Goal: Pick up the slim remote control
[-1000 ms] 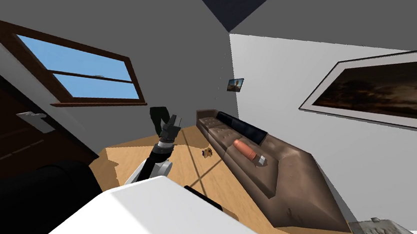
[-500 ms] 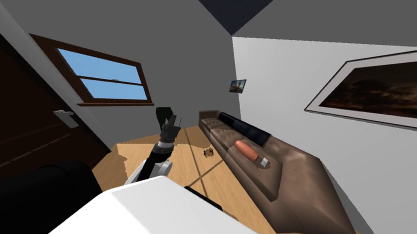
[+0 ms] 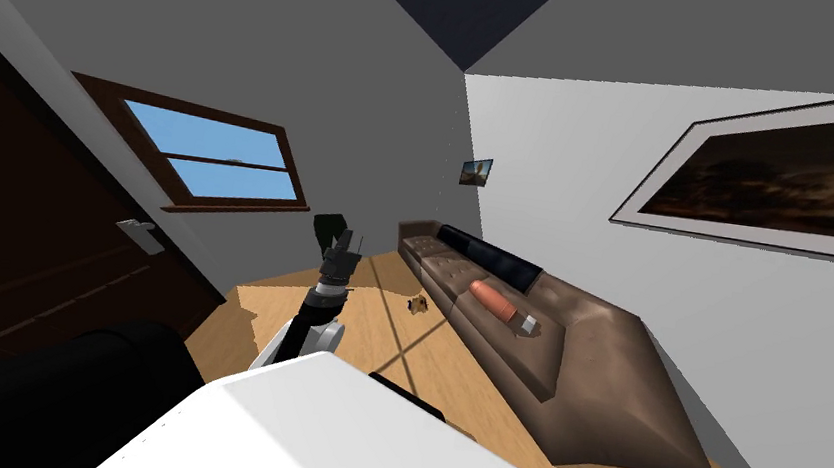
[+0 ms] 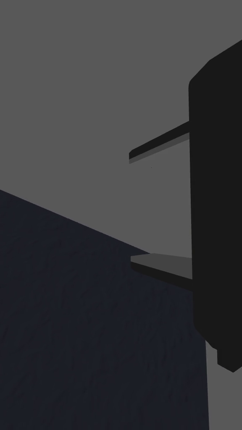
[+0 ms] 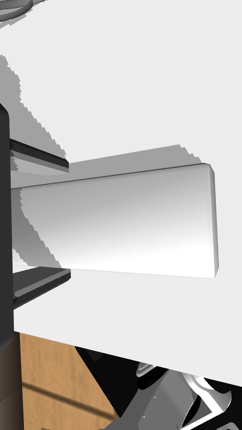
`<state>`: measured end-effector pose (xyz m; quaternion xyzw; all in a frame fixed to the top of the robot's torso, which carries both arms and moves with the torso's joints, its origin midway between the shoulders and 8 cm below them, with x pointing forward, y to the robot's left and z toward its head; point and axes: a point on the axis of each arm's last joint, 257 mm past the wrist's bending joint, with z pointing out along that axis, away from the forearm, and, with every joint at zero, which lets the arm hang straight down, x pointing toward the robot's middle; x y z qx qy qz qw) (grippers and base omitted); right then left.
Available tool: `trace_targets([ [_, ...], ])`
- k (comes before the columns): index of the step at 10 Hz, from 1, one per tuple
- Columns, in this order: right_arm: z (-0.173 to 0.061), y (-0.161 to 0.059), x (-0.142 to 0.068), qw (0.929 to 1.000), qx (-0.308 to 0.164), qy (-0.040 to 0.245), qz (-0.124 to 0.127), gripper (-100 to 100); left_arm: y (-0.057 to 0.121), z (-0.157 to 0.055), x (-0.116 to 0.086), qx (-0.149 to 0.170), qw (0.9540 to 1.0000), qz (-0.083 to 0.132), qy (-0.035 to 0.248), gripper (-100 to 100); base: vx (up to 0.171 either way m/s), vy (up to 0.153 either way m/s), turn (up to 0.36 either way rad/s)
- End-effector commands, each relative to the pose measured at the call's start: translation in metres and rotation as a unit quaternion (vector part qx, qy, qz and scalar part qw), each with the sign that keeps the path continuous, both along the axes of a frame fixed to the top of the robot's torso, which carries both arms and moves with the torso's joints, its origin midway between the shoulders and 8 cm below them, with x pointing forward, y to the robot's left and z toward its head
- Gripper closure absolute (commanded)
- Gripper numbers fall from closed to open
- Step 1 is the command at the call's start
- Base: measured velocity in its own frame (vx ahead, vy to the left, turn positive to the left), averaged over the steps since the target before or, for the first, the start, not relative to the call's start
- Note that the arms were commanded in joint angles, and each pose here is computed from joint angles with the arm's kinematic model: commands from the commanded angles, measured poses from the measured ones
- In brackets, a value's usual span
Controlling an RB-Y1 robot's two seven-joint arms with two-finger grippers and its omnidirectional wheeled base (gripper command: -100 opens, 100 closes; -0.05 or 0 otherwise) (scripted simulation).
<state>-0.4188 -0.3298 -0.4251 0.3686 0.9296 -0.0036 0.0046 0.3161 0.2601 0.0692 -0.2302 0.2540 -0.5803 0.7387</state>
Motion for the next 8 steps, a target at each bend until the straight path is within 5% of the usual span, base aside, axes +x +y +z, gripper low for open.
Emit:
trace_targets([
  [1,0.000,0.000,0.000,1.0000,0.000,0.000,0.000,100,0.000,0.000,0.000,0.000,1.0000,0.000,0.000,0,0.000,0.000,0.000],
  [4,0.000,0.000,0.000,1.0000,0.000,0.000,0.000,100,0.000,0.000,0.000,0.000,1.0000,0.000,0.000,0,0.000,0.000,0.000],
  [5,0.000,0.000,0.000,1.0000,0.000,0.000,0.000,0,0.000,0.000,0.000,0.000,1.0000,0.000,0.000,0,0.000,0.000,0.000],
  [6,0.013,-0.002,-0.006,1.0000,-0.001,0.000,0.001,100,0.000,0.000,0.000,0.000,1.0000,0.000,0.000,0,0.019,0.000,-0.023],
  [8,0.015,-0.003,-0.007,1.0000,-0.001,0.001,0.001,100,0.000,0.000,0.000,0.000,1.0000,0.000,0.000,0,0.023,0.003,-0.019],
])
